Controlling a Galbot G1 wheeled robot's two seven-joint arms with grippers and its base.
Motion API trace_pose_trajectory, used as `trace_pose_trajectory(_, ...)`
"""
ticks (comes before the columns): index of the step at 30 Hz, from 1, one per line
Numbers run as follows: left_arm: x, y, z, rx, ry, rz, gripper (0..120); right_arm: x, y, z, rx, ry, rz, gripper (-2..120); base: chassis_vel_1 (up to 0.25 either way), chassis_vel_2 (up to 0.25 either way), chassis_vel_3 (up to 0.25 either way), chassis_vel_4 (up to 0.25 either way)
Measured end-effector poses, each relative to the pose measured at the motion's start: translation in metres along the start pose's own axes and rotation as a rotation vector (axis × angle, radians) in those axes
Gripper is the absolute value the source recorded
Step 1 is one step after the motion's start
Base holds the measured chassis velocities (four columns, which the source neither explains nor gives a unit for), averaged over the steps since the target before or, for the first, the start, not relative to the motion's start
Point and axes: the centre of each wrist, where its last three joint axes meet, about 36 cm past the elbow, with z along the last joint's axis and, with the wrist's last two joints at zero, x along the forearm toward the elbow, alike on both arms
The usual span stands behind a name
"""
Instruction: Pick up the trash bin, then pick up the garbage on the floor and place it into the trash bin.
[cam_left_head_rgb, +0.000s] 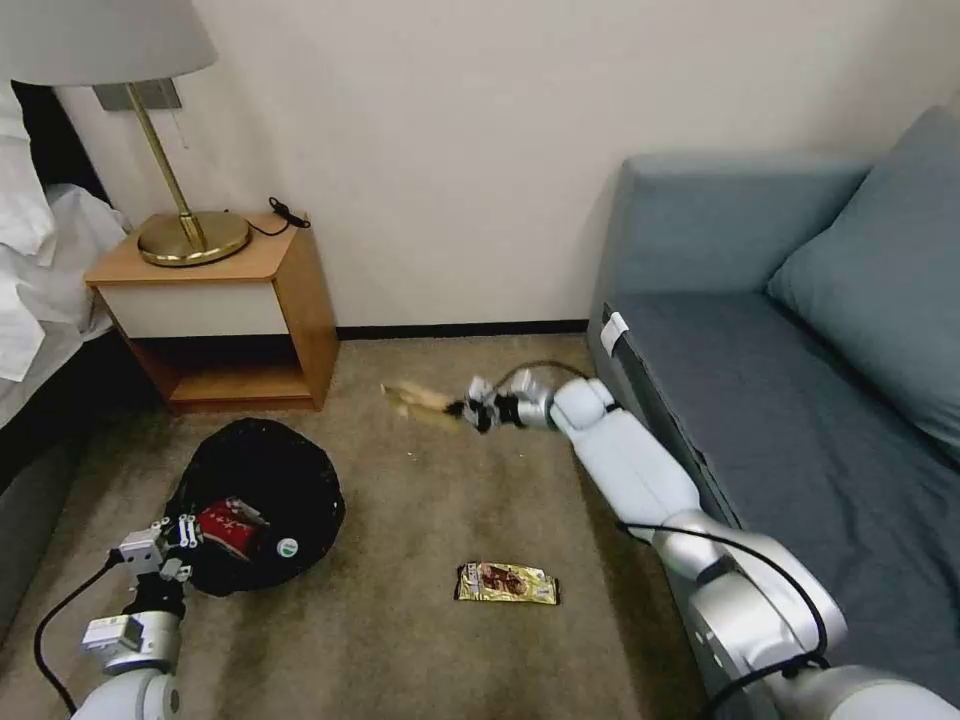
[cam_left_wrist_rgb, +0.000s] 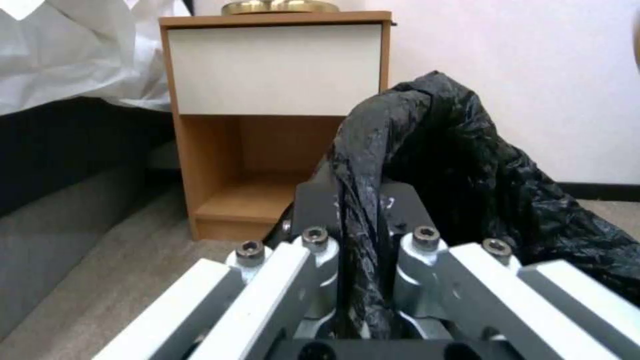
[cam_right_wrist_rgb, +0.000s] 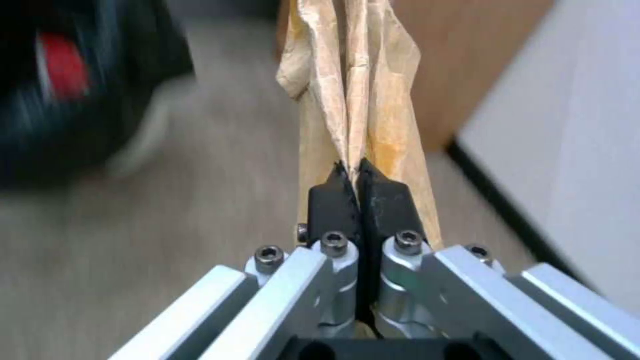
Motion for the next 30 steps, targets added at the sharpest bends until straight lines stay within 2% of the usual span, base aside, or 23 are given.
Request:
trace_pose_trajectory(5,0.002,-0.001,0.000,-0.003,0.003,0.002,5,-0.020,0.014,-0.051,0.023,-0.121,-0.046,0,0.000,0.000,0.000,0.000)
trace_pose_trajectory(9,0.002,-0.001,0.000,-0.005,0.003,0.004,5,-0.031,0.028,-0.070,0.027,-0.166,-0.082,0,0.000,0.000,0.000,0.000)
trace_pose_trajectory(11,0.002,-0.004,-0.004,-0.003,-0.003,0.007,5,-0.051,0.064,-0.089,0.001,-0.230,-0.133,0,0.000,0.000,0.000,0.000)
trace_pose_trajectory(12,0.002,-0.004,-0.004,-0.003,-0.003,0.007,5,-0.051,0.064,-0.089,0.001,-0.230,-0.133,0,0.000,0.000,0.000,0.000)
trace_pose_trajectory(13,0.002,-0.006,-0.005,-0.002,-0.005,0.009,5,-0.057,0.080,-0.094,-0.017,-0.253,-0.154,0,0.000,0.000,0.000,0.000)
trace_pose_trajectory(19,0.003,-0.011,-0.006,0.001,-0.005,0.014,5,-0.073,0.133,-0.090,-0.061,-0.283,-0.226,0,0.000,0.000,0.000,0.000)
trace_pose_trajectory(30,0.006,-0.018,-0.009,0.007,-0.010,0.021,5,-0.081,0.175,-0.056,-0.109,-0.257,-0.249,0,0.000,0.000,0.000,0.000)
